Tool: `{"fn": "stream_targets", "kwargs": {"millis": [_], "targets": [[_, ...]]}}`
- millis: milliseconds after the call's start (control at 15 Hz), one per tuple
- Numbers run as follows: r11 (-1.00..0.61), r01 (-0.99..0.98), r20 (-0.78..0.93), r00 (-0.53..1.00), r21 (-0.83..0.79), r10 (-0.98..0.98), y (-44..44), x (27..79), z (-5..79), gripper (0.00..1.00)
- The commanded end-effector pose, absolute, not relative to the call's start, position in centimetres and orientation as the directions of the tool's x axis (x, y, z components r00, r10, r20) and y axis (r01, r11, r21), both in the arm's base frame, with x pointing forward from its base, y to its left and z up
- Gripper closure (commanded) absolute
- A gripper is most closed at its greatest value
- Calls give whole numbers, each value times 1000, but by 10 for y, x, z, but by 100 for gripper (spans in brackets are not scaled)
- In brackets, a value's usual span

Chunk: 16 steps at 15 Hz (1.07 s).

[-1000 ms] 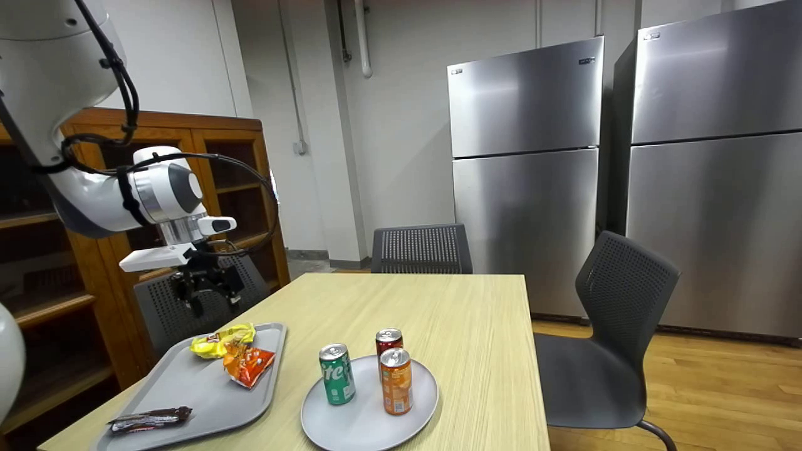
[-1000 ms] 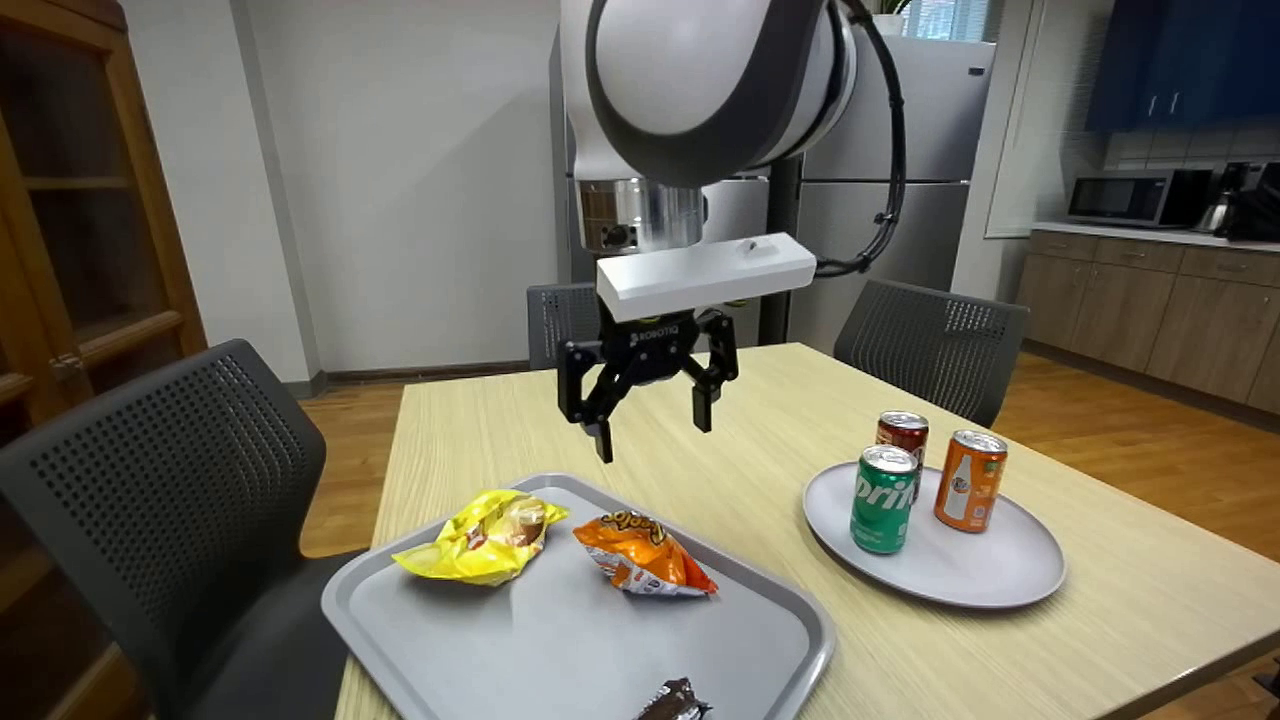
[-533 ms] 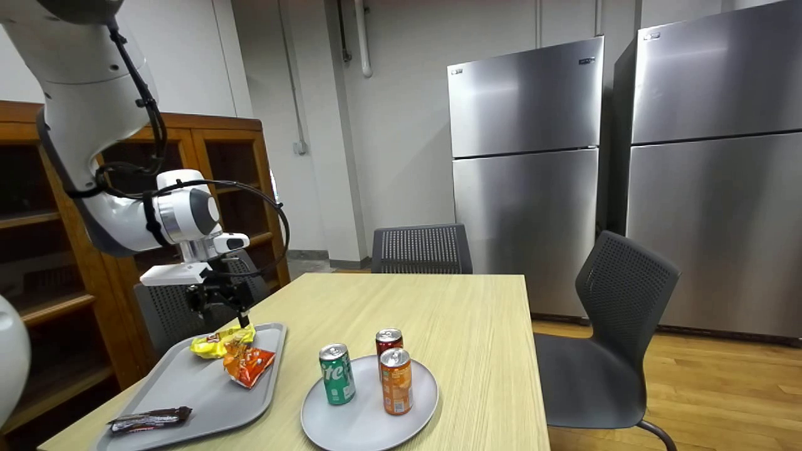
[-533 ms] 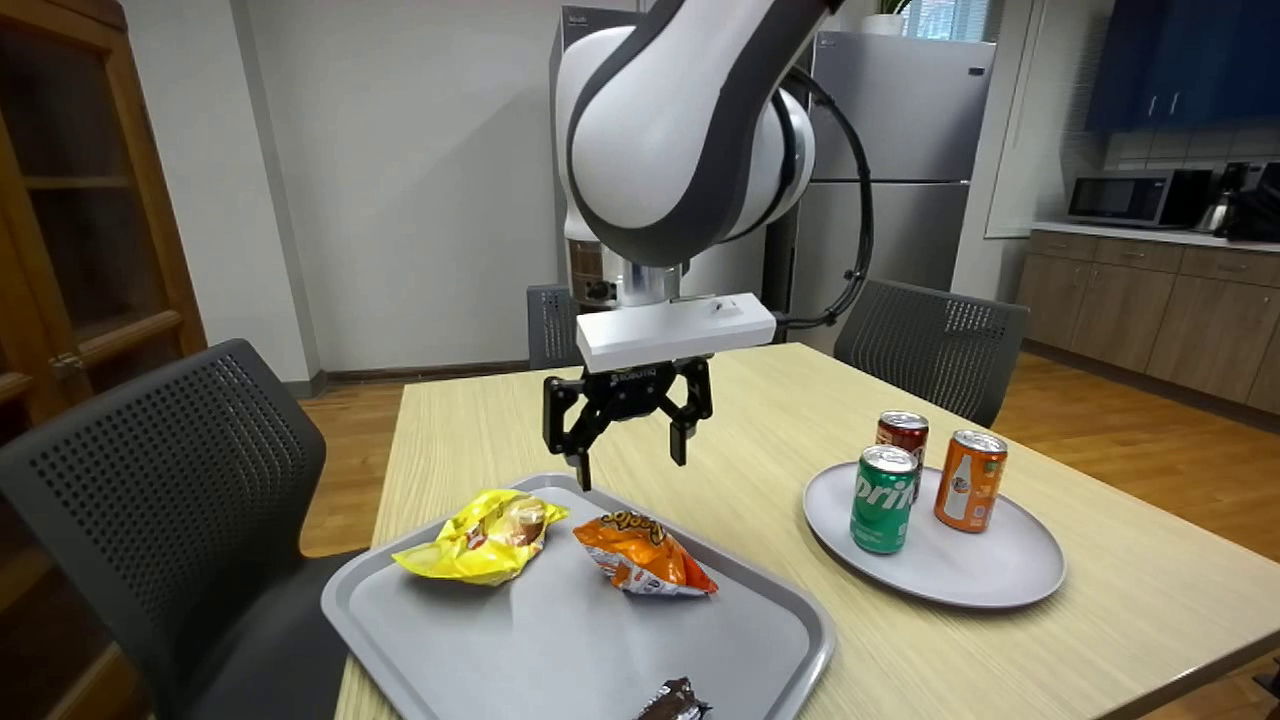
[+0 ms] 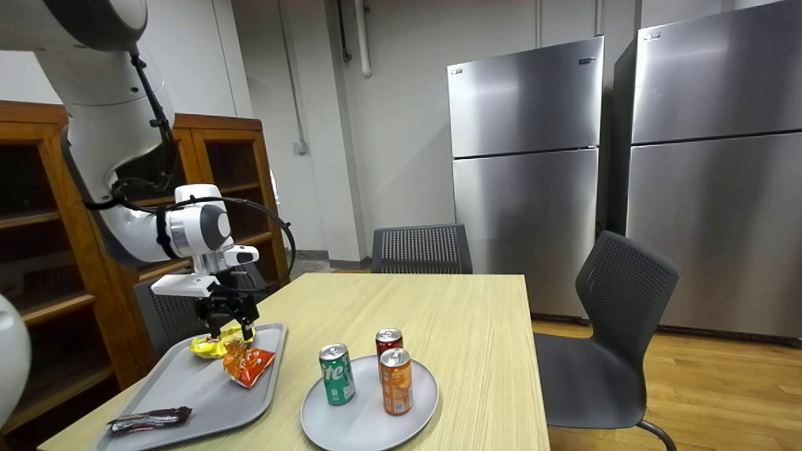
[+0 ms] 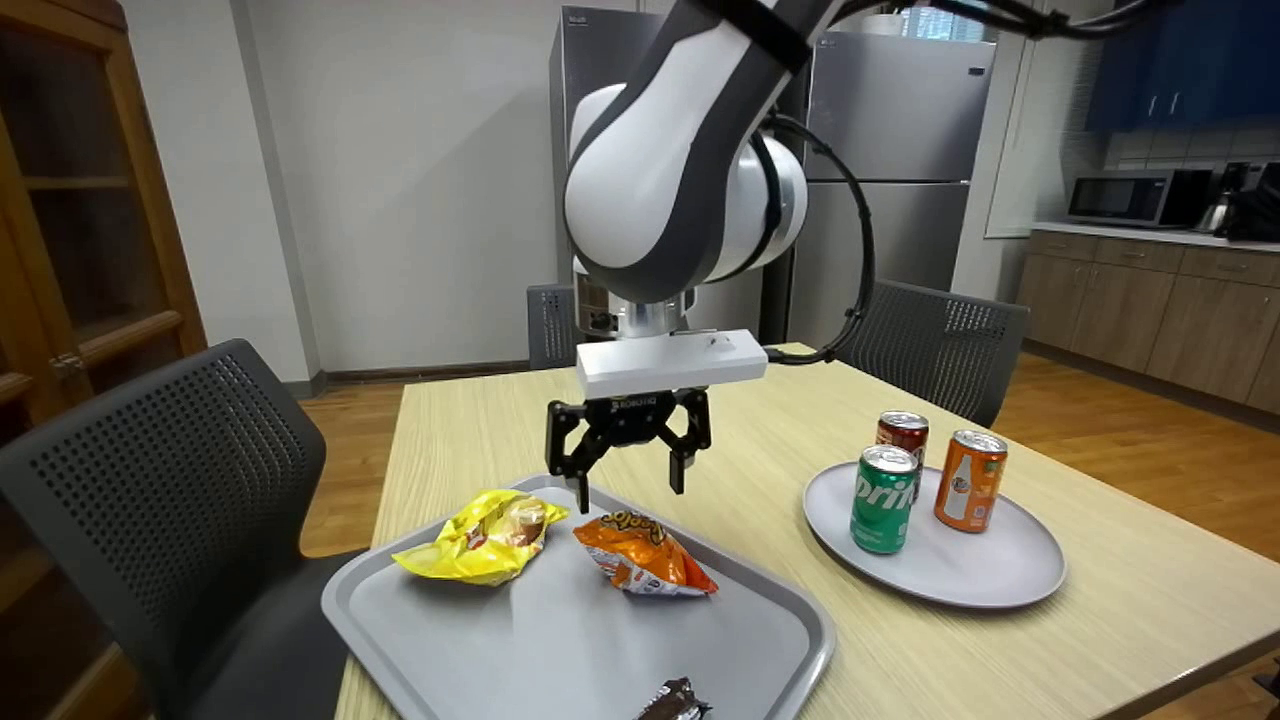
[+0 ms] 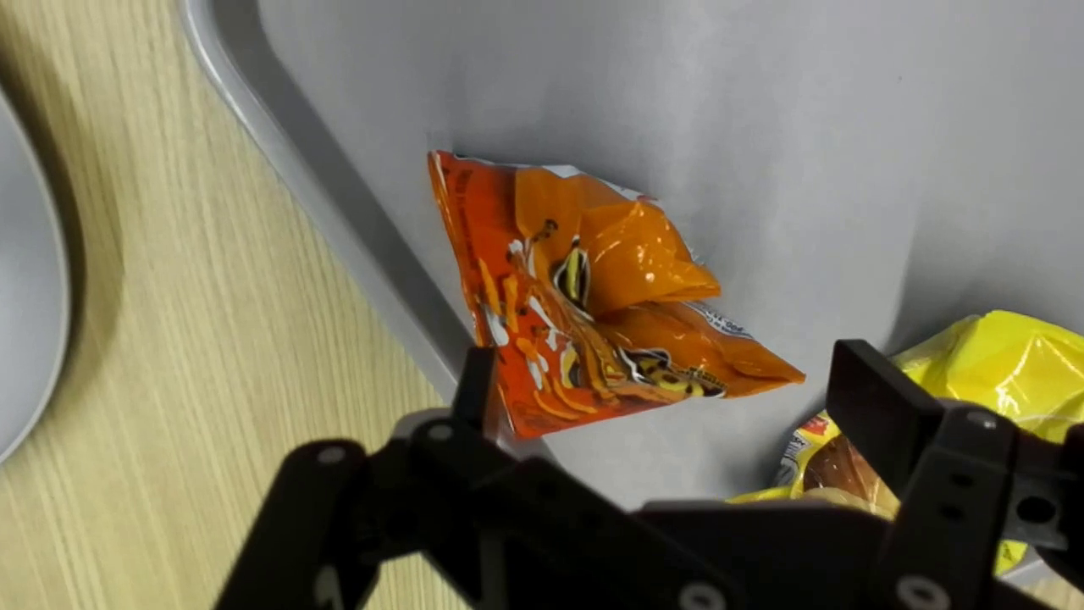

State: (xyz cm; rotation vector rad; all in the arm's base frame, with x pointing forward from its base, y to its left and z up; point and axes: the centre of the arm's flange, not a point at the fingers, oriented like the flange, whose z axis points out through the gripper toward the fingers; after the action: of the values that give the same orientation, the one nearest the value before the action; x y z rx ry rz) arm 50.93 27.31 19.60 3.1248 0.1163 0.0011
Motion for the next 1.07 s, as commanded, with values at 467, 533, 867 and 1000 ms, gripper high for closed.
{"fn": "stream_targets", "kwargs": {"millis": [467,533,867,1000], "targets": [[-998,61,-29,998,-17,61,256,520,174,0],[-997,71,-32,997,-16,71,255,519,173,0],[-993,120,-31,992,-2,120,250,519,171,0],[-991,135,-33,990,0,135,246,520,170,0]]}}
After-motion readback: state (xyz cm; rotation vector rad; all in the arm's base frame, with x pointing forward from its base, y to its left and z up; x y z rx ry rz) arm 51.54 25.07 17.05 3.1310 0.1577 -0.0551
